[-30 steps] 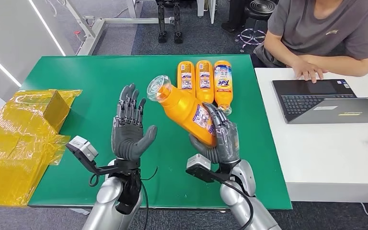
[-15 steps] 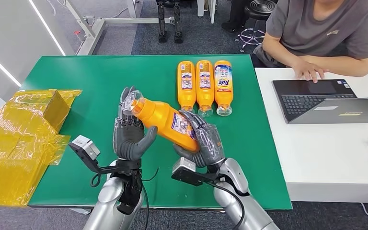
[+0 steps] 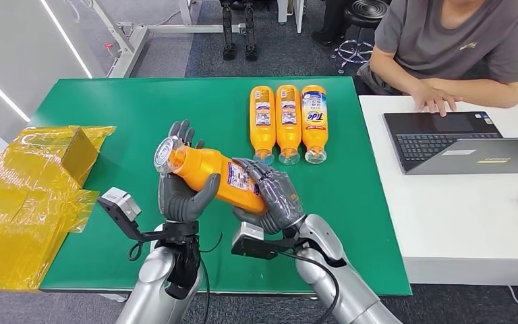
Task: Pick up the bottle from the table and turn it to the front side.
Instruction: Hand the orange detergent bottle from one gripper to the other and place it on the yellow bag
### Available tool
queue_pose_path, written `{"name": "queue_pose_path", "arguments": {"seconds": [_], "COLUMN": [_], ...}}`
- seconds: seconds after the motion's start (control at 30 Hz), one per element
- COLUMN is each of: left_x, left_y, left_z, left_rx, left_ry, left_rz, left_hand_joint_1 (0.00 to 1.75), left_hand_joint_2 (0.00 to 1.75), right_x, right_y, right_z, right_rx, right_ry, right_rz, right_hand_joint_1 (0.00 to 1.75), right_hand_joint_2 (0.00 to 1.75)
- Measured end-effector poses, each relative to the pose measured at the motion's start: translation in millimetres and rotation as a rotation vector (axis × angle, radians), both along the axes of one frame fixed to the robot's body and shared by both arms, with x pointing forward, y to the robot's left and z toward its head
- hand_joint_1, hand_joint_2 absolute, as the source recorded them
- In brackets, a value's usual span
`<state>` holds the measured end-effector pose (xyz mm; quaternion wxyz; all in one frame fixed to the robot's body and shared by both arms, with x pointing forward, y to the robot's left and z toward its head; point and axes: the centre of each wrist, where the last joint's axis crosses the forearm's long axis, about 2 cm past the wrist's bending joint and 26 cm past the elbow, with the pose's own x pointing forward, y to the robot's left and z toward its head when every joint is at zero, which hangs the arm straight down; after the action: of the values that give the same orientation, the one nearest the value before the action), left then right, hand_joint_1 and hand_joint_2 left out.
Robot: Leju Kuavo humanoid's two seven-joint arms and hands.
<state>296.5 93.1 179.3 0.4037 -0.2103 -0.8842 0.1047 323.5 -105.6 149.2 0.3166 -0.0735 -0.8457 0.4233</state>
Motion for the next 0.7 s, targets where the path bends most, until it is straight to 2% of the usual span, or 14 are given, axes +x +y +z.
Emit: {"name": "queue_pose_path", "arguments": {"seconds": [0.43, 0.5, 0.57, 0.63, 0.7], "left_x": [-0.1, -0.9, -1.4, -1.4, -1.3], "left_y": [8.3, 8.8, 9.5, 10.1, 10.4], "left_z": [-6.9, -8.2, -9.3, -9.7, -9.8], "left_rx": [0.017, 0.018, 0.019, 0.020, 0.023], "left_ry": [0.037, 0.042, 0.046, 0.047, 0.046], "left_rz": [0.086, 0.090, 0.094, 0.097, 0.099], "left_hand_joint_1": [0.00, 0.23, 1.04, 1.69, 1.75], "left_hand_joint_2": [1.75, 1.75, 1.75, 1.75, 1.75], "right_x": [6.8, 7.2, 7.3, 7.3, 7.3], "right_y": [5.0, 5.0, 5.2, 5.4, 5.4], "right_z": [-9.1, -9.9, -10.7, -11.3, -11.8], "right_rx": [-0.160, -0.171, -0.180, -0.186, -0.190], "right_ry": [0.075, 0.081, 0.085, 0.087, 0.090], "right_rz": [0.067, 0.071, 0.072, 0.071, 0.067], "right_hand_joint_1": [1.75, 1.75, 1.75, 1.75, 1.75], "right_hand_joint_2": [1.75, 1.75, 1.75, 1.75, 1.75]}}
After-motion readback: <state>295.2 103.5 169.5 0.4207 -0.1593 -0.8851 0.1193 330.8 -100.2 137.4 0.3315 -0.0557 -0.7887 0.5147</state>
